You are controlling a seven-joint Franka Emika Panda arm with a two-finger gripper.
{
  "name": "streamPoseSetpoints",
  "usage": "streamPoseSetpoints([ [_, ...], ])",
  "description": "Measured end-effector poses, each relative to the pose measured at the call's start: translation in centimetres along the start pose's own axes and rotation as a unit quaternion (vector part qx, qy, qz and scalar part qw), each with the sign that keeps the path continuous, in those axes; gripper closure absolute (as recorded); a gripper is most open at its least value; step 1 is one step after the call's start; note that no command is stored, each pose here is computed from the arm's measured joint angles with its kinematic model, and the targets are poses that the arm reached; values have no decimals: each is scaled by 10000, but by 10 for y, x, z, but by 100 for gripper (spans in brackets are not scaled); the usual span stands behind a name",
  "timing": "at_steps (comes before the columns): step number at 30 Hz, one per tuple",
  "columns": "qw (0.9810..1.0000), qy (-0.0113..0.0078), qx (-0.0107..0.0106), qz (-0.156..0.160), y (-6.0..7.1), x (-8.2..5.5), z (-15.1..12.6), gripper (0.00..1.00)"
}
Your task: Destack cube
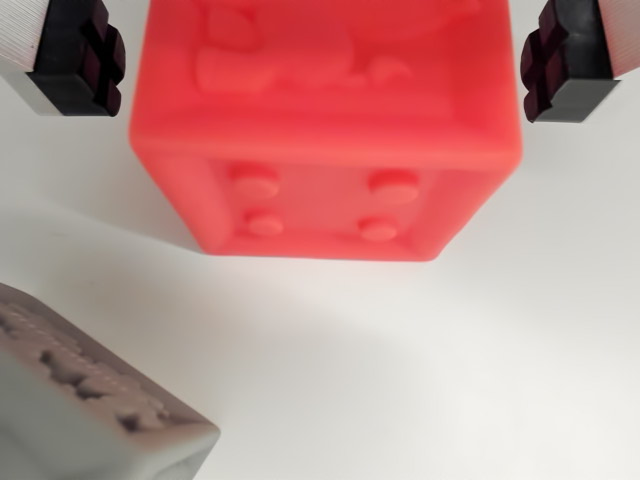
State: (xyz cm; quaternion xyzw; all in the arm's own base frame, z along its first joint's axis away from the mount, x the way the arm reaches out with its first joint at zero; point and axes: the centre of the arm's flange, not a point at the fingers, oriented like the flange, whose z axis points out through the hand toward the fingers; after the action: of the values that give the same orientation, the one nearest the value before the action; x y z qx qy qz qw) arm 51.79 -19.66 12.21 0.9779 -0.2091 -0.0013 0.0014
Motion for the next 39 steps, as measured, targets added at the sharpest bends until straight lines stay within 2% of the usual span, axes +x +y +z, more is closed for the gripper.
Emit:
streamPoseSetpoints([
  [2, 10000, 5, 3, 2, 0, 0, -4, 0],
  [21, 10000, 11, 17, 2, 0, 0, -58, 0],
  [22, 10000, 8, 16, 0, 0, 0, -62, 0],
  [28, 10000, 23, 18, -6, 0, 1, -89, 0],
  [39, 10000, 19, 23, -3, 1, 0, -135, 0],
])
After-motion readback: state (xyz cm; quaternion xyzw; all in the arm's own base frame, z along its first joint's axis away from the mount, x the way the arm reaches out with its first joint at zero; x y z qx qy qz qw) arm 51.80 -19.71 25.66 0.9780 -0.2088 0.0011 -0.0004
